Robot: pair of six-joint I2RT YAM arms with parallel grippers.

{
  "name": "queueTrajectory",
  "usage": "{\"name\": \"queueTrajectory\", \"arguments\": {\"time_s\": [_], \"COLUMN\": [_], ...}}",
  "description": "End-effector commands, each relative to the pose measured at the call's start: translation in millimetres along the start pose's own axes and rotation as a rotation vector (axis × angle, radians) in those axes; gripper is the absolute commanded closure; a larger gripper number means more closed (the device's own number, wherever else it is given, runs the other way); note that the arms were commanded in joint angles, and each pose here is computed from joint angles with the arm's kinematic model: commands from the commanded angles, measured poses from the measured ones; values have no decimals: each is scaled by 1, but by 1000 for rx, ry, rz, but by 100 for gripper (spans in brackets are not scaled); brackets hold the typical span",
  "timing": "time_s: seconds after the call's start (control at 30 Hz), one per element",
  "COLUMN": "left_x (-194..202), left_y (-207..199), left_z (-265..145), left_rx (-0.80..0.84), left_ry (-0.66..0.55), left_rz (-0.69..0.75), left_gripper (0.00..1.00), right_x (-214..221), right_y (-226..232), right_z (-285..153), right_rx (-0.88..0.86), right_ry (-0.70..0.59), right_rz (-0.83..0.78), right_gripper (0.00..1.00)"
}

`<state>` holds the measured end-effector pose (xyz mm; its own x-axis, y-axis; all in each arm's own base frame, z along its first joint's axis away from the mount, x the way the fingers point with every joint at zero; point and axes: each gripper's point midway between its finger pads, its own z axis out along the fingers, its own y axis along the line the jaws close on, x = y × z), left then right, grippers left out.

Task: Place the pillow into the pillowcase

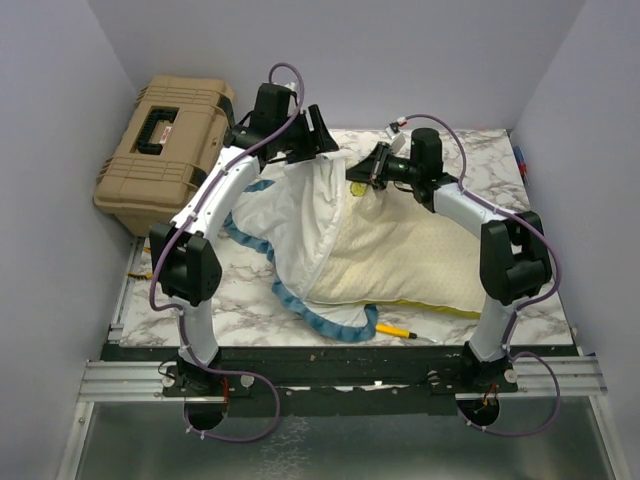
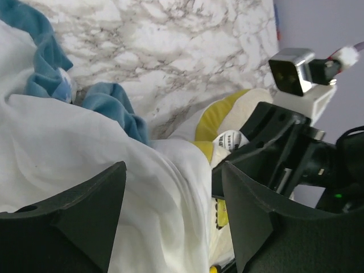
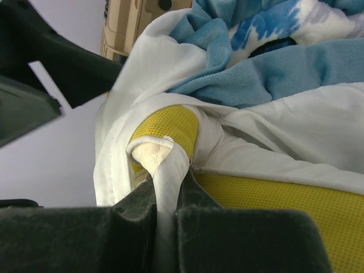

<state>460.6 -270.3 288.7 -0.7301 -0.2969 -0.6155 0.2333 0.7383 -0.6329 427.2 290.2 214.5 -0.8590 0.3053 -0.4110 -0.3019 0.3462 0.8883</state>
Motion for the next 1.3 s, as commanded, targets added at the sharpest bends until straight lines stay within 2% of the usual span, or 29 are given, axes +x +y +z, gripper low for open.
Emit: {"name": "queueTrajectory", "arguments": {"time_s": [0.0,0.13,0.2,0.23,0.27,0.37,0.4,0.6,0.87,1.03,1.27], "left_x": [29,50,55,55,53,40,34,-5,-30,-48,-57], "left_y": [-3,-9,-14,-16,-20,-24,-26,-35,-48,-39,-22], "left_z": [11,23,26,26,26,24,23,3,-6,-22,-44], "left_rx": [-12,14,25,28,33,23,18,-28,-16,-106,-207], "left_ry": [121,186,199,198,190,149,127,-11,-87,-174,-238], "left_rz": [64,86,95,96,98,106,112,172,183,197,191], "left_gripper": [30,30,37,44,55,98,100,100,100,100,100], "right_x": [18,19,18,17,18,17,19,34,56,66,71], "right_y": [17,19,21,22,23,27,28,30,37,21,10], "right_z": [-5,-3,-3,-3,-3,-5,-7,-23,-32,-37,-40], "right_rx": [-32,-30,-28,-28,-28,-26,-24,15,-21,52,92], "right_ry": [64,71,73,74,76,82,88,139,217,240,239], "right_rz": [-19,-25,-30,-36,-41,-59,-66,-110,-131,-116,-98], "right_gripper": [100,100,100,100,100,100,100,100,100,100,100]}}
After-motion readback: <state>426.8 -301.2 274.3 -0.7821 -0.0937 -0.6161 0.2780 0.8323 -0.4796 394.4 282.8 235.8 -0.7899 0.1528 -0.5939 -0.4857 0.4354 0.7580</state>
